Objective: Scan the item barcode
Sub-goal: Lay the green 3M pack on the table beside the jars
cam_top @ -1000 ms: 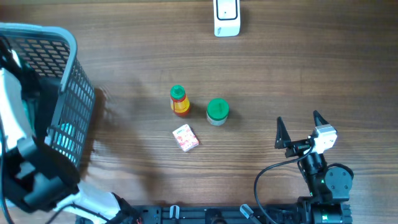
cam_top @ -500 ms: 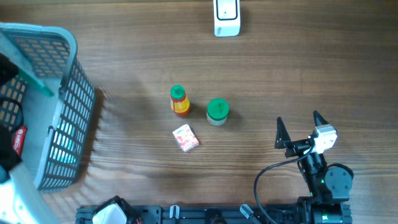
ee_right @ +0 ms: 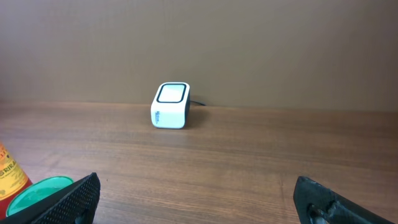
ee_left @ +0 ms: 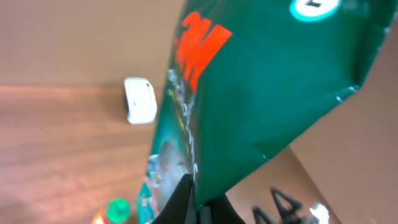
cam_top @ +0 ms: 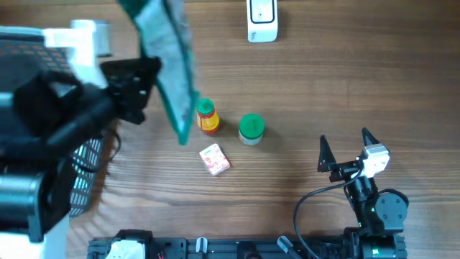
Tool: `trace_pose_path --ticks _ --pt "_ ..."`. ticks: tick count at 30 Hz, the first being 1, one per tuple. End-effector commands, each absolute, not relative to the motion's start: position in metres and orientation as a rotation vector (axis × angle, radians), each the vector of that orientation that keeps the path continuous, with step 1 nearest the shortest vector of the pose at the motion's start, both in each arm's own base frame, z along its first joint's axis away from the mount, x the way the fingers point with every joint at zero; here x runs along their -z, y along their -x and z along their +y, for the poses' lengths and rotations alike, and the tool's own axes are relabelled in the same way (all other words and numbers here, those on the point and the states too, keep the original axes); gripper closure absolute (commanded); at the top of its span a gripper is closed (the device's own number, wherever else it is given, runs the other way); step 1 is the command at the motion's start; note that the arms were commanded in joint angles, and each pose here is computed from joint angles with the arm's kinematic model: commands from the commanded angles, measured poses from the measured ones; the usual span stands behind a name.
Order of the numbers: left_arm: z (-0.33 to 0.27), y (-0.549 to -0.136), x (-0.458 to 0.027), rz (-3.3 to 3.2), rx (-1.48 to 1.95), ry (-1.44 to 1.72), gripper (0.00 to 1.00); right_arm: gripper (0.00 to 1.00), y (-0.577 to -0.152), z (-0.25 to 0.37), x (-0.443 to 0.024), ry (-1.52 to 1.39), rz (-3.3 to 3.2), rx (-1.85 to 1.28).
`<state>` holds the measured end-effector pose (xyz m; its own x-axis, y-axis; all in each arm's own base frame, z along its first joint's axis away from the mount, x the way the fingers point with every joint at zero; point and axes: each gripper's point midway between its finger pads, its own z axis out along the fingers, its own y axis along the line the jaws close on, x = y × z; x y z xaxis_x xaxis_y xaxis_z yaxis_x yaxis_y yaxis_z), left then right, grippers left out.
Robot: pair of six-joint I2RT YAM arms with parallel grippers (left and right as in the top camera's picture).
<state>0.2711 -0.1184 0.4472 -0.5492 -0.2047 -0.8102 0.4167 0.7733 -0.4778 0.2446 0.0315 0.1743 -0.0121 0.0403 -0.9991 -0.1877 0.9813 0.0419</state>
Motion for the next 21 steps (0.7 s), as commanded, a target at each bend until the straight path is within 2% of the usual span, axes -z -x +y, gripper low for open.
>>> trace_pose_path --ticks 1,3,5,8,18,21 --pt "-0.163 -0.276 -0.412 2.156 0.917 -0.273 0.96 0.00 -0.245 0.031 -0.176 0.103 1.566 -0.187" --pt "-0.182 -0.291 -0.381 2.273 0.943 -0.272 0.96 0.00 -0.245 0.031 -0.176 0.103 1.566 -0.188" --pt "-0.189 -0.307 -0.355 2.391 0.963 -0.137 0.96 0.00 -0.245 0.031 -0.176 0.103 1.566 -0.188" --pt "-0.166 -0.322 -0.305 2.582 0.732 0.120 0.96 0.00 -0.245 0.031 -0.176 0.103 1.566 -0.188" --pt "-0.214 -0.314 -0.250 2.774 0.680 -0.010 0.96 0.00 -0.245 0.031 -0.176 0.103 1.566 -0.187" --pt "-0.208 -0.319 -0.225 2.833 0.594 0.112 0.96 0.00 -0.245 0.031 -0.176 0.103 1.566 -0.188"
